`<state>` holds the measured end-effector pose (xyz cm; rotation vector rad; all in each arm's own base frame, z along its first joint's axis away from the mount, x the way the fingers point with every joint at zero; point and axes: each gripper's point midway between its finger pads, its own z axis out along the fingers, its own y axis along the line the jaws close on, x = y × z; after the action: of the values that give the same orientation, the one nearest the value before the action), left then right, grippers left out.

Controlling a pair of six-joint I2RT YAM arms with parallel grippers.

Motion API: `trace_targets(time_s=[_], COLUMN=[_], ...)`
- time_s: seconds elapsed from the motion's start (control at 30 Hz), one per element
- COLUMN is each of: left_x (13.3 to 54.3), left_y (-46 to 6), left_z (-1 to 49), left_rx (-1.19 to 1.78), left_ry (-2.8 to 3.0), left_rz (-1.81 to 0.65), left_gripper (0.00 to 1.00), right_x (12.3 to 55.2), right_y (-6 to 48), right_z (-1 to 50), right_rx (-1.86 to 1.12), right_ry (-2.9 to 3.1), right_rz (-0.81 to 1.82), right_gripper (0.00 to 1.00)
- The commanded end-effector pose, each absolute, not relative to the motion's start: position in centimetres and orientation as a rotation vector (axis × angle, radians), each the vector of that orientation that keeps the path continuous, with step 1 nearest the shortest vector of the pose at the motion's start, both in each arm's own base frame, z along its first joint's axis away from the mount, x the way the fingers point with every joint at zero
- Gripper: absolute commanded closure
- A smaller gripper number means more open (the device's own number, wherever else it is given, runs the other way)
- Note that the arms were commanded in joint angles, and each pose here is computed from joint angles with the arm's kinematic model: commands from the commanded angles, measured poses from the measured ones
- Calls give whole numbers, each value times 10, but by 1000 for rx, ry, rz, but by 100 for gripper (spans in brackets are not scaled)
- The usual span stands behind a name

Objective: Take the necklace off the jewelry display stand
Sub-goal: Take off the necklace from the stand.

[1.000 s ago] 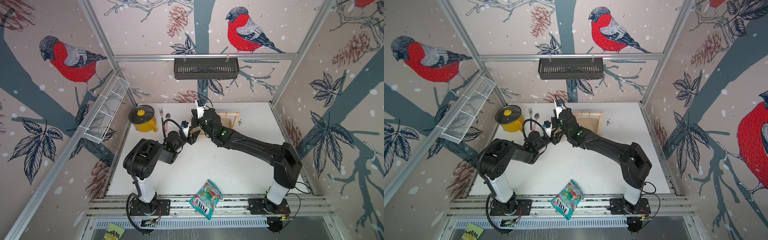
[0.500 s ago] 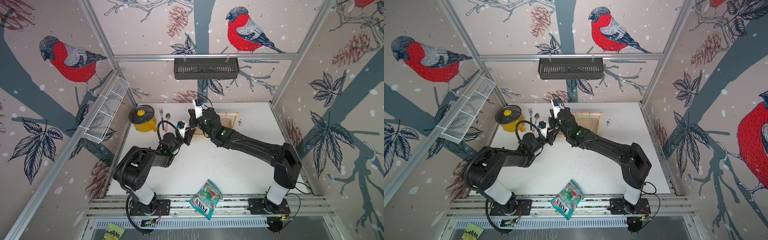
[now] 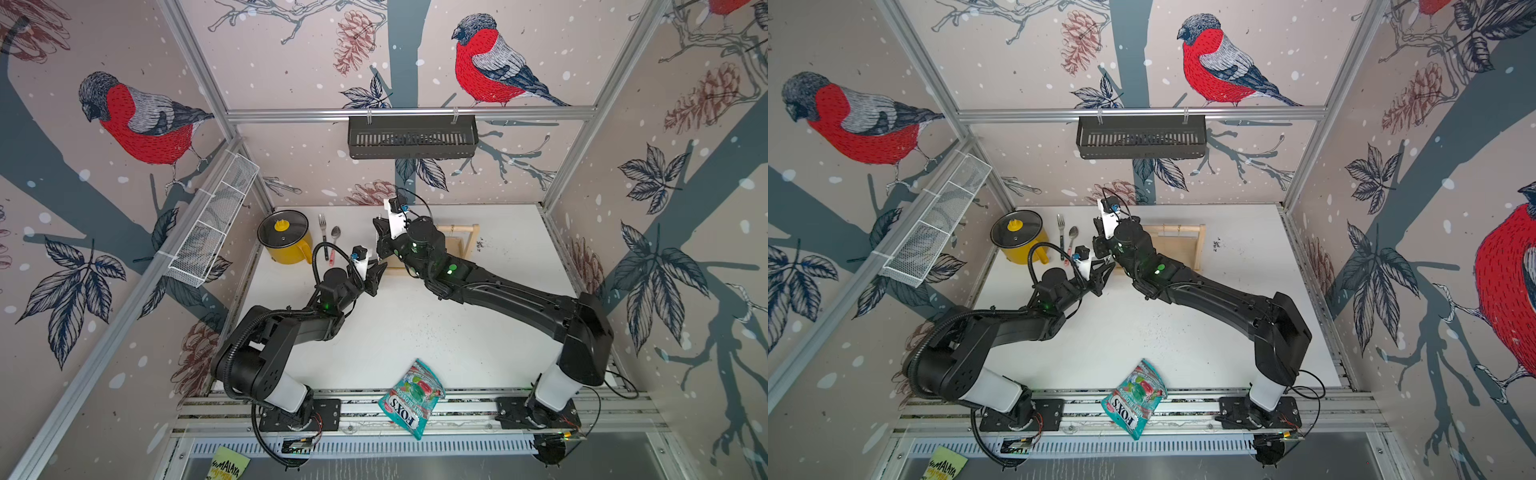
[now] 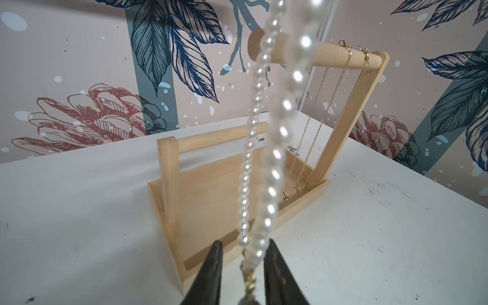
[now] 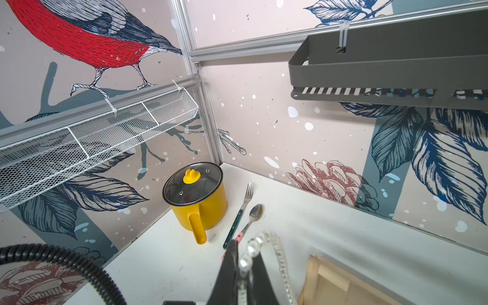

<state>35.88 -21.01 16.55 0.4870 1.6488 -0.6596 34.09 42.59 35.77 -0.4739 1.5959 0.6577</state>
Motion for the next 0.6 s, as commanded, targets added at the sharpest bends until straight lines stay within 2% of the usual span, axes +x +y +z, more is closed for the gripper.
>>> trace_targets(time_s=[0.0,0.2,0.57], left_x=[356,347,314], left_y=[-206,-202,-199], left_z=[174,181,193], left_rx=[463,456,468], left_ry=[1623,1622,1608], left_rz=[-653,-660,-739], left_gripper=[76,91,100], right_x=[335,322,305], right_y=[424,422,414], right_z=[368,371,371], right_rx=[-476,-488,-500], right_ry=[1569,1556,1561], right_rz=[655,653,647], right_gripper=[100,100,100])
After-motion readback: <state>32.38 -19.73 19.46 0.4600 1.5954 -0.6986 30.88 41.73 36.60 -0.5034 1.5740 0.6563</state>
